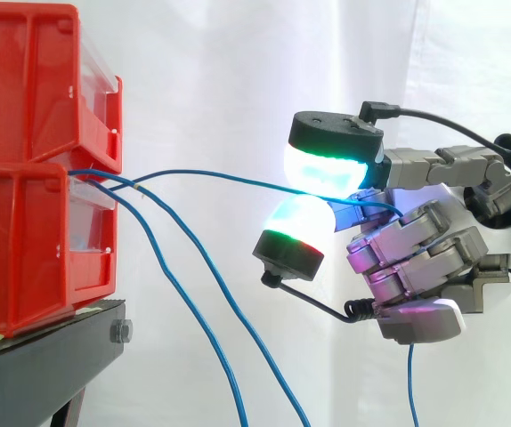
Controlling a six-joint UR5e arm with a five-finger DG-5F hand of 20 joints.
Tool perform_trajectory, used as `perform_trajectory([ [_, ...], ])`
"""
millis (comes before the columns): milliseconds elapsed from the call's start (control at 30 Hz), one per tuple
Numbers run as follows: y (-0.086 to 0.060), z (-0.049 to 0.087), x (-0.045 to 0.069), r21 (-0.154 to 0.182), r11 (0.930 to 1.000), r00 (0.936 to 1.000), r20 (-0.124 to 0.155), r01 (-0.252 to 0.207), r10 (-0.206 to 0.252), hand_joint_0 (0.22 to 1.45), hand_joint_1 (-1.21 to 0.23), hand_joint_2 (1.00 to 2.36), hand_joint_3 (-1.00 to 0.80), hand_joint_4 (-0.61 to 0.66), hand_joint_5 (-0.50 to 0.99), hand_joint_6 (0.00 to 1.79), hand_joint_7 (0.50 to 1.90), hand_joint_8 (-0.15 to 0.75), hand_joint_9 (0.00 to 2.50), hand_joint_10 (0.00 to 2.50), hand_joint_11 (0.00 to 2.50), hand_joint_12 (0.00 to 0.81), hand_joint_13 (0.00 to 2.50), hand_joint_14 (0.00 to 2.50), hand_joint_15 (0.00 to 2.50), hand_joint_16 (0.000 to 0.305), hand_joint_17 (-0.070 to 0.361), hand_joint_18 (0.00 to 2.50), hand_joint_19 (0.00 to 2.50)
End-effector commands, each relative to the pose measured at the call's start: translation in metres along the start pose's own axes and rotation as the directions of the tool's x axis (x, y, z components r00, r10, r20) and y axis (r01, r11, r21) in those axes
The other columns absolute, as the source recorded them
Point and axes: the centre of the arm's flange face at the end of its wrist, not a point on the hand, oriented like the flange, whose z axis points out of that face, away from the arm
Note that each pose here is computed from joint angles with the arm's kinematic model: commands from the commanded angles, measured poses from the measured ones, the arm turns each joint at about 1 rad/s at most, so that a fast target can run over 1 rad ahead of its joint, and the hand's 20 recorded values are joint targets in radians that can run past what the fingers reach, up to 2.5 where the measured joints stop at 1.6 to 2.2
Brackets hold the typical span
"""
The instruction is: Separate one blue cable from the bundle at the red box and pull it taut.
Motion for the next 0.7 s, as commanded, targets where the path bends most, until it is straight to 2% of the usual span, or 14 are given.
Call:
perform_trajectory([
  [0, -0.0001, -0.0001, 0.0000, 0.000, 1.0000, 1.0000, -0.001, 0.000, 0.000, 0.61, -0.68, 1.01, -0.02, 0.11, -0.08, 0.85, 1.16, 0.446, 1.42, 2.50, 1.53, 0.476, 1.47, 2.50, 0.94, 0.085, 0.192, 1.47, 0.78],
  [667, -0.0001, -0.0001, -0.0001, 0.000, 1.0000, 1.0000, 0.001, 0.000, 0.000, 0.61, -0.68, 1.01, -0.02, 0.11, -0.08, 0.85, 1.18, 0.434, 1.42, 2.50, 1.55, 0.471, 1.45, 2.50, 0.97, 0.085, 0.192, 1.45, 0.79],
])
